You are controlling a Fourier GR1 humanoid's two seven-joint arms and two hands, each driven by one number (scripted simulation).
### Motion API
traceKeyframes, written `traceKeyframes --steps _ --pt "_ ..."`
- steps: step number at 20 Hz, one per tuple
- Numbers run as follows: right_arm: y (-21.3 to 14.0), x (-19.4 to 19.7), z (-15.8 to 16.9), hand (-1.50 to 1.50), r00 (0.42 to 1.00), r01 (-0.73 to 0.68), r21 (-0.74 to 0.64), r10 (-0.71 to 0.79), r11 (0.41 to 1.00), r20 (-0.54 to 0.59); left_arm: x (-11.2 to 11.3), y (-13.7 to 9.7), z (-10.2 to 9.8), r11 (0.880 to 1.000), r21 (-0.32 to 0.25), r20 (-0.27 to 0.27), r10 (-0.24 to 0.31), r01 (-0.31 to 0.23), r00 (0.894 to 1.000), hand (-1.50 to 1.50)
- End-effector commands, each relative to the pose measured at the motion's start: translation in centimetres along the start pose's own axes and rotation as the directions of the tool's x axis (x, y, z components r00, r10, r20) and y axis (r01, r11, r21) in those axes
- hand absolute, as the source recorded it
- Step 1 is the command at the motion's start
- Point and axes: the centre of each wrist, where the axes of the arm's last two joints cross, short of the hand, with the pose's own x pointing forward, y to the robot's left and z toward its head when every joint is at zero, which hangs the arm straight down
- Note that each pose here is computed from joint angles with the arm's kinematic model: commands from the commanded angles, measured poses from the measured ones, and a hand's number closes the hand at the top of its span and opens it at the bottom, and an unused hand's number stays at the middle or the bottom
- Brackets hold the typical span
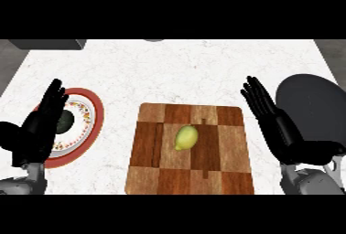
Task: Pick the lemon from the cutting board and place it in the pan
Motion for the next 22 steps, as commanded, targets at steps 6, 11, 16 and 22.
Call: traceKeyframes --steps 6,11,16,22 --pt "5.5 3.8 -0.4 1.5 0.774 -0.316 -0.173 0.359 0.933 0.522 0.3 -4.6 0.8 0.984 -0.159 0.157 0.109 -0.084 0.982 0.0" --pt "5.7 -1.5 6.5 -1.5 0.745 -0.395 -0.517 0.594 0.759 0.303 -1.7 -5.9 2.7 0.973 -0.174 0.109 0.17 -0.149 0.979 0.0" --pt "9.3 -4.5 12.4 -1.5 0.614 -0.578 -0.542 0.763 0.61 0.203 -2.7 -6.3 2.7 0.97 -0.202 0.122 0.161 -0.134 0.979 0.0" --pt "12.0 -4.0 14.4 -1.5 0.536 -0.722 -0.5 0.843 0.478 0.032 -3.8 -6.7 3.8 0.958 -0.246 0.124 0.183 -0.148 0.975 0.0"
